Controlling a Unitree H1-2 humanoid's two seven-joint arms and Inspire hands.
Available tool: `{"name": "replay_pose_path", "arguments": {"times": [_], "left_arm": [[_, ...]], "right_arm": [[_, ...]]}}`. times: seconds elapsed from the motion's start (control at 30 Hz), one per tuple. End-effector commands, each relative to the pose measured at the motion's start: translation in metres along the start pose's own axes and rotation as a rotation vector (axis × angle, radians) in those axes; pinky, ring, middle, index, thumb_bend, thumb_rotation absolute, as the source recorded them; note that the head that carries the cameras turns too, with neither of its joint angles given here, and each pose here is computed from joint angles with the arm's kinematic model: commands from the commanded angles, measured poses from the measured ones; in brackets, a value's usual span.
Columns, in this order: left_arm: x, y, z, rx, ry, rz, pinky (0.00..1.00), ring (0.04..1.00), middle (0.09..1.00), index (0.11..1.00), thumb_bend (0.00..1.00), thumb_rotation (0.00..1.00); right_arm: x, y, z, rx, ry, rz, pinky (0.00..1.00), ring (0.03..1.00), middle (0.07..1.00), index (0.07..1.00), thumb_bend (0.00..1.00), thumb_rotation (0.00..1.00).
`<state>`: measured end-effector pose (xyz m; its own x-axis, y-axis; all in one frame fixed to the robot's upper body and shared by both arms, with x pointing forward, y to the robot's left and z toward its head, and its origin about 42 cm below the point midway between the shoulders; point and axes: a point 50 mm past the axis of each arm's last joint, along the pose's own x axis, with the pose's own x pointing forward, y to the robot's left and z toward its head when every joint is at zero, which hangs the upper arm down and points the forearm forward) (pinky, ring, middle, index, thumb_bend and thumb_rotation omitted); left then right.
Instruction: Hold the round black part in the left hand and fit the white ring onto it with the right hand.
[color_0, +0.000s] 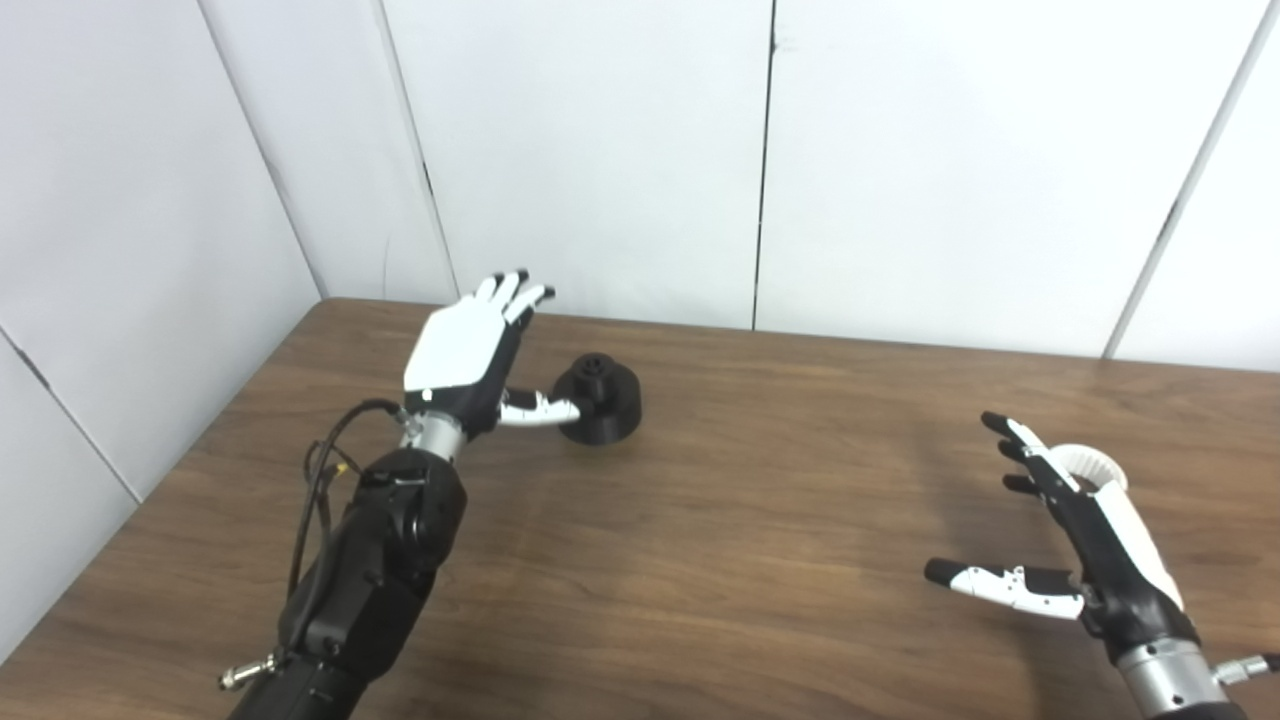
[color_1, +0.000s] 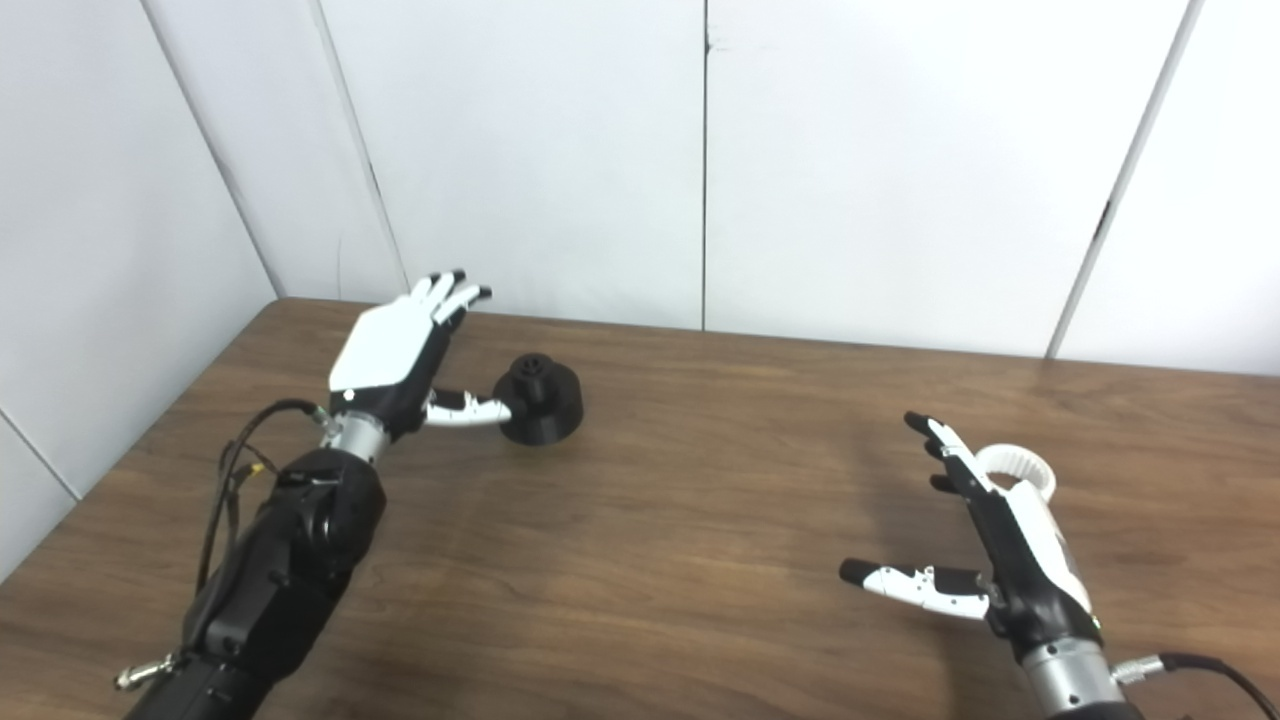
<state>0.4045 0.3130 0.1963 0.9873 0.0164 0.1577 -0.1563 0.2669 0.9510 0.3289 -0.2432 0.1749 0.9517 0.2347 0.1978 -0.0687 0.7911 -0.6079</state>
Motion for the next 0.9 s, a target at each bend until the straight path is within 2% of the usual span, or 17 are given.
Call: {"name": "replay_pose_path", "arguments": {"times": [0.0, 0.5, 0.87], "left_arm": [[0.021, 0.030, 0.002, 0.041, -0.015, 0.087, 0.96, 1.000, 1.000, 0.889, 0.98, 0.48], [0.036, 0.008, 0.002, 0.076, 0.026, -0.008, 1.00, 1.000, 1.000, 0.895, 1.00, 0.55], [0.044, -0.011, 0.002, 0.053, 0.034, -0.066, 1.00, 1.000, 1.000, 0.884, 1.00, 0.54]], "right_arm": [[0.009, -0.016, 0.017, -0.016, -0.091, -0.046, 0.84, 0.927, 0.960, 0.932, 0.88, 0.33], [0.008, -0.022, 0.020, -0.017, -0.092, -0.048, 0.86, 0.939, 0.961, 0.932, 0.88, 0.33], [0.006, -0.023, 0.021, -0.016, -0.092, -0.047, 0.85, 0.935, 0.962, 0.933, 0.89, 0.34]]}}
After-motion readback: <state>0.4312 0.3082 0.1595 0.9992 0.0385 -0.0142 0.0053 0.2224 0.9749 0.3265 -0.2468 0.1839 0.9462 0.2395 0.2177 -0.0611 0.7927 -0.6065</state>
